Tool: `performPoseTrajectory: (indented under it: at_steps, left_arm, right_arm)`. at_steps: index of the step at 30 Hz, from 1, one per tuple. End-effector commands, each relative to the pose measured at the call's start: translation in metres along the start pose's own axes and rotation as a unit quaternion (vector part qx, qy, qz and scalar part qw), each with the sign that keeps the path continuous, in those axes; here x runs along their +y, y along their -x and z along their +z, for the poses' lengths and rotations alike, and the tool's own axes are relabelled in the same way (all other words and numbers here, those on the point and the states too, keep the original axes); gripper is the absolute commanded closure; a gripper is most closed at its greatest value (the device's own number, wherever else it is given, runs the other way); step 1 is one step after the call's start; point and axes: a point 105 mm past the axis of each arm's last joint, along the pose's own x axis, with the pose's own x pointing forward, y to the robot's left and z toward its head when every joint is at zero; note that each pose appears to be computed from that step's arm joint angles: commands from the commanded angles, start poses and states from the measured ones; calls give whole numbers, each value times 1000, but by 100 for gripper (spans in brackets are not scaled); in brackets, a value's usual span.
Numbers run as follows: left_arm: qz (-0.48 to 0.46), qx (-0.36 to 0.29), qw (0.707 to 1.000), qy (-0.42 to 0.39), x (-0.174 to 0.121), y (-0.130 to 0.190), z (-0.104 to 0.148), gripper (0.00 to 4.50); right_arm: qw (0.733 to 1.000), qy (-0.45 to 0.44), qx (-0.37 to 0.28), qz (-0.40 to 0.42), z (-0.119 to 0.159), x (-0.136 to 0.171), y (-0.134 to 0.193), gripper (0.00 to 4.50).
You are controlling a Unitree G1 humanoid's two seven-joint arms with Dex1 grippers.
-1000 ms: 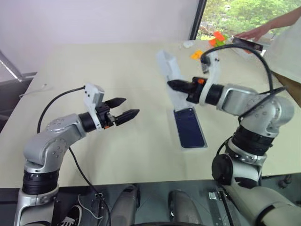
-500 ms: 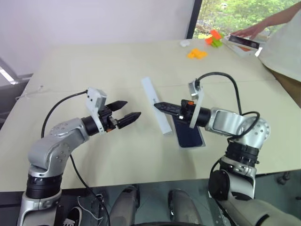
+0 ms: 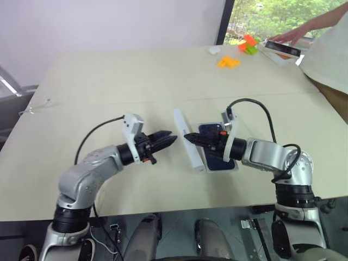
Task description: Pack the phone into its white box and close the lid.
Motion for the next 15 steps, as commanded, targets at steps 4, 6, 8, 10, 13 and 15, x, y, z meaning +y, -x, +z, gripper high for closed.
performPoseTrajectory:
  at_steps: [4,6,8,10,13,15]
  left_arm:
    - [5,-16,1000,-21,3,-11,5,446]
    - [4,-15,1000,-19,3,-12,3,446]
    - [3,-15,1000,-15,3,-13,2,446]
    - [0,-8,1000,-14,3,-14,-1,446]
    - [3,1,1000,-13,6,-13,-6,446]
    - [2,2,1000,-4,8,-13,-7,446]
  right_arm:
    - [1000,14,-8,26,-3,13,4,450]
    - [1000,8,-13,27,-4,13,4,450]
    - [1000,7,-17,24,-4,12,5,450]
    - [1000,5,-17,16,-4,8,6,450]
    - [1000,4,-24,18,-3,10,6,450]
    - [1000,7,-22,18,-3,10,6,450]
